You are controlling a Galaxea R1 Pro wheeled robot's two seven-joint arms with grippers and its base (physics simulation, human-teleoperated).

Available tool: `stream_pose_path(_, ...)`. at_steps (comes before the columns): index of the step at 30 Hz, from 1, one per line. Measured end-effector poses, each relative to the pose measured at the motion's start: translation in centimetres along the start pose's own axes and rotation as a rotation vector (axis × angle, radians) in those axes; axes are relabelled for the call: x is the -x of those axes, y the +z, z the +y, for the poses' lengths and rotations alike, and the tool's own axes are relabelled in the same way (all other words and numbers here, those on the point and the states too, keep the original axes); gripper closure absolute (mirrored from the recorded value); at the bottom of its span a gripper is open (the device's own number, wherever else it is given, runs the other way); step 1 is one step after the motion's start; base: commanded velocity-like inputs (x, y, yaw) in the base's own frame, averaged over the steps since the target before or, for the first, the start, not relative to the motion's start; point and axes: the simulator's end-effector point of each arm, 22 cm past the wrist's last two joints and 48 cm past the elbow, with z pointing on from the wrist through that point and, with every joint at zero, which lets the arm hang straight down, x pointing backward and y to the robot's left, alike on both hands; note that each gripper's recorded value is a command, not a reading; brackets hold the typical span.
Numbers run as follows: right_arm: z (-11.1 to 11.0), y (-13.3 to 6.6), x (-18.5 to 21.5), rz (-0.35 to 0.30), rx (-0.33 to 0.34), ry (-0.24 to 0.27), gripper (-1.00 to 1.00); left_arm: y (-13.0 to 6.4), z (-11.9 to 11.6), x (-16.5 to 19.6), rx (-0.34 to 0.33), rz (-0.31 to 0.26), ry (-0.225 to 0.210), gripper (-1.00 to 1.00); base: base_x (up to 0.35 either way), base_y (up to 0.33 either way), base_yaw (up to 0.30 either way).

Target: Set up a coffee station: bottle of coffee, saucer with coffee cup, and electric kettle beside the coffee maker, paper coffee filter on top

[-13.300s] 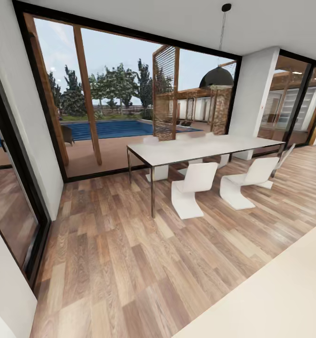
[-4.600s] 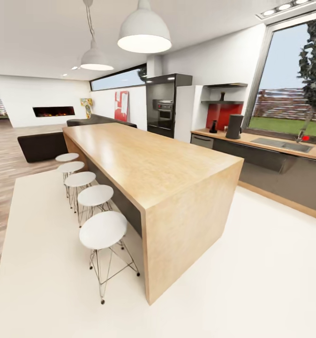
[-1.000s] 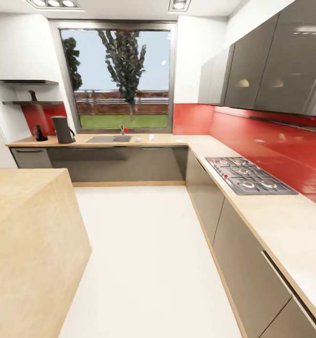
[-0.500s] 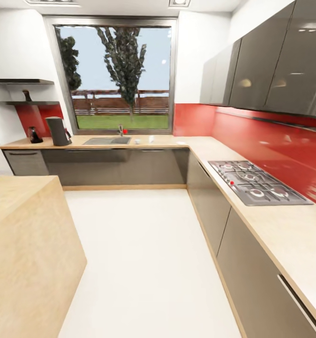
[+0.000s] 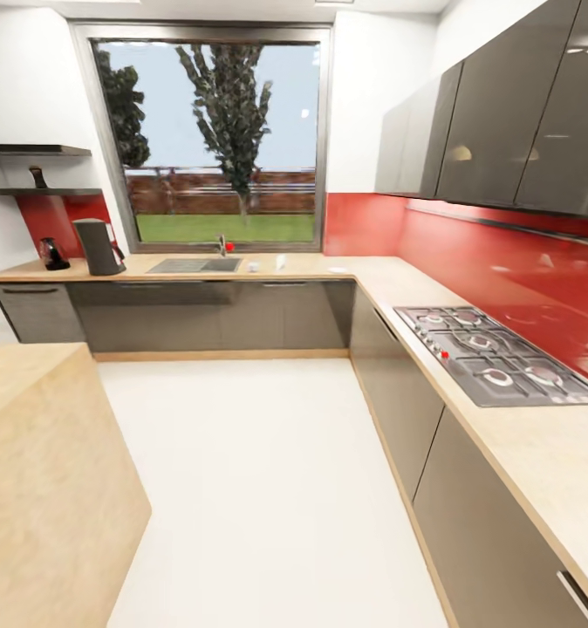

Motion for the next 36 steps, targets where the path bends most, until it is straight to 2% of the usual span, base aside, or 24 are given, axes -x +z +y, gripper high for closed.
stream_pose_path(21,-0.08,-0.01,-0.07,0.002,-0.003,0.001,-1.0,0.0,0.0,0.0,0.0,0.0,0.0,-1.0,0.339,0.0,0.001)
stream_pose_path(28,-0.12,-0.01,-0.07,0.002,-0.005,0.001,-1.0,0.0,0.01,0.0,0.0,0.0,0.0,-1.0,0.339,0.0,0.168)
stream_pose_path(36,-0.12,-0.03,-0.15,0.003,-0.005,0.001,-1.0,0.0,0.0,0.0,0.0,0.0,0.0,-1.0,0.339,0.062,0.014)
